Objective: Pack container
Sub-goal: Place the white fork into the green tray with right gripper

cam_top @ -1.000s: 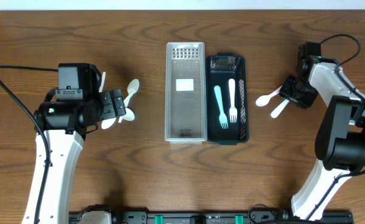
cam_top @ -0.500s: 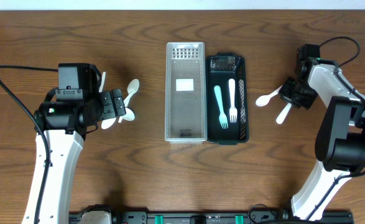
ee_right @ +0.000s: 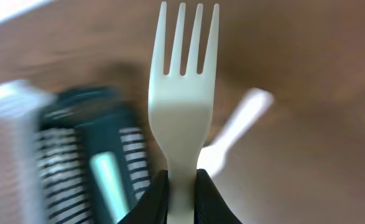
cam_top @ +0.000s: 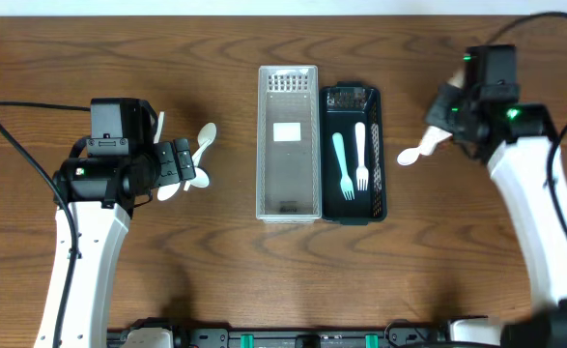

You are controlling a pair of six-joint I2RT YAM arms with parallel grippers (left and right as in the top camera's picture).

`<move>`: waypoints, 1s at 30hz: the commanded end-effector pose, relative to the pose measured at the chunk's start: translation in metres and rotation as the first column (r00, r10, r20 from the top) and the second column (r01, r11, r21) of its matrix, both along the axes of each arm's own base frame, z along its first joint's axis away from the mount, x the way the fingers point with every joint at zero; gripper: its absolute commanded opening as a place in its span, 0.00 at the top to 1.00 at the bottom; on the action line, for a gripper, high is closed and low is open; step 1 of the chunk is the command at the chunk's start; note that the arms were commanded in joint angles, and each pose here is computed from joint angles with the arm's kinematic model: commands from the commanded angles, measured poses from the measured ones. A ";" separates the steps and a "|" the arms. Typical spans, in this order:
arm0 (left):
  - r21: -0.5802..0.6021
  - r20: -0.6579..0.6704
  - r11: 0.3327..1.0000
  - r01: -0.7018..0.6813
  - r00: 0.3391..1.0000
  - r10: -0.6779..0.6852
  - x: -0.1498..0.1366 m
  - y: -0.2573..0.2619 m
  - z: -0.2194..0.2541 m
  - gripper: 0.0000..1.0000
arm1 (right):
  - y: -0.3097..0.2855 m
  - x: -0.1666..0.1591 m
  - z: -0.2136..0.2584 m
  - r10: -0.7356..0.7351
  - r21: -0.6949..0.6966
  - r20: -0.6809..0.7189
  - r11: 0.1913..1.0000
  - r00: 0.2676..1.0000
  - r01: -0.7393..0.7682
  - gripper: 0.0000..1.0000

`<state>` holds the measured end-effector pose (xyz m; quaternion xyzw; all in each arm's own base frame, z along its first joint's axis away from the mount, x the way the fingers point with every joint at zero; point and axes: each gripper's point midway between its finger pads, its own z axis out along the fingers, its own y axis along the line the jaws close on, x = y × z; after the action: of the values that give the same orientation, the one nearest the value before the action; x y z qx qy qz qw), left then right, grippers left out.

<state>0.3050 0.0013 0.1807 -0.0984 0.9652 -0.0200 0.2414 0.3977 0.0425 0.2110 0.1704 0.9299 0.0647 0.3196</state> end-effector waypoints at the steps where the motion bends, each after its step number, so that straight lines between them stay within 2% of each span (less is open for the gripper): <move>1: -0.001 0.017 1.000 -0.015 1.000 0.015 0.003 0.002 0.007 0.02 | 0.048 -0.003 0.002 0.136 -0.008 0.016 0.991 0.991 -0.136 0.99; 5: -0.001 0.017 1.000 -0.015 1.000 0.015 0.003 0.002 0.007 0.02 | 0.083 -0.005 -0.025 0.128 -0.046 -0.031 0.991 0.991 -0.130 0.99; 13: -0.001 0.017 1.000 -0.015 1.000 0.015 0.003 0.002 0.007 0.02 | 0.121 -0.003 -0.136 0.167 -0.111 -0.258 0.973 0.952 -0.201 0.99; 16: -0.001 0.017 1.000 -0.015 1.000 0.015 0.003 0.002 0.007 0.02 | 0.125 -0.004 -0.152 0.173 -0.120 -0.287 0.969 0.942 -0.214 0.98; 19: -0.001 0.017 1.000 -0.015 1.000 0.015 0.003 0.002 0.007 0.02 | 0.124 0.001 -0.137 0.191 -0.120 -0.252 0.967 0.949 -0.227 0.61; 22: -0.001 0.017 1.000 -0.015 1.000 0.015 0.003 0.002 0.007 0.02 | 0.118 0.007 -0.099 0.206 -0.134 -0.165 0.964 0.964 -0.229 0.39; 25: -0.001 0.017 1.000 -0.015 1.000 0.015 0.003 0.002 0.007 0.02 | 0.102 0.012 -0.054 0.174 -0.158 -0.053 0.971 0.983 -0.180 0.31; 30: -0.001 0.017 1.000 -0.015 1.000 0.015 0.003 0.002 0.007 0.02 | 0.044 0.013 0.007 0.037 -0.174 0.091 0.985 0.995 -0.020 0.33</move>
<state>0.3050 0.0013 0.1807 -0.0984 0.9652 -0.0202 0.2414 0.4054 0.1286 0.1822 0.0846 0.9397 0.0298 0.3301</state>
